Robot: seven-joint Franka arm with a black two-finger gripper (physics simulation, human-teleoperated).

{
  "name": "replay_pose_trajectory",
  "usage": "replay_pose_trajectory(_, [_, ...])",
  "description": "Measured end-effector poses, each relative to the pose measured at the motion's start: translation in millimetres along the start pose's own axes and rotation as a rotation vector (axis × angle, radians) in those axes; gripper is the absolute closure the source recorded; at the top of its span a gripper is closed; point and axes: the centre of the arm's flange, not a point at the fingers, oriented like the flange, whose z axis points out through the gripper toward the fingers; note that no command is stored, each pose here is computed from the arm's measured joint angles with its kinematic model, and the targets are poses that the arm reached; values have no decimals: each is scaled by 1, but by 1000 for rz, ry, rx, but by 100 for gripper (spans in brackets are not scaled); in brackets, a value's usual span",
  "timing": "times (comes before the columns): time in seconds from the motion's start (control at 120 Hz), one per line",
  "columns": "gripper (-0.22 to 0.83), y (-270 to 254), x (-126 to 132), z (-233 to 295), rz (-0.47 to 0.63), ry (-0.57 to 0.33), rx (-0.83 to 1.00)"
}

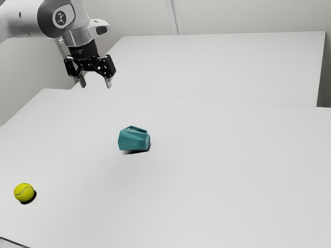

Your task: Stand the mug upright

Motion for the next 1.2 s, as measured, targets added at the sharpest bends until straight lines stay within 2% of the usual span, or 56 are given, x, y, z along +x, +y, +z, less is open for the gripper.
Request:
replay_pose_trajectory(0.45, [2, 2, -5, 9, 39, 14, 1])
replay_pose_trajectory(0.633, [2, -16, -6, 30, 52, 17, -40])
replay_pose_trajectory(0.908, [2, -119, -2, 70, -68, 58, -203])
replay_pose_trajectory(1.2, [3, -126, -6, 115, -23, 118, -462])
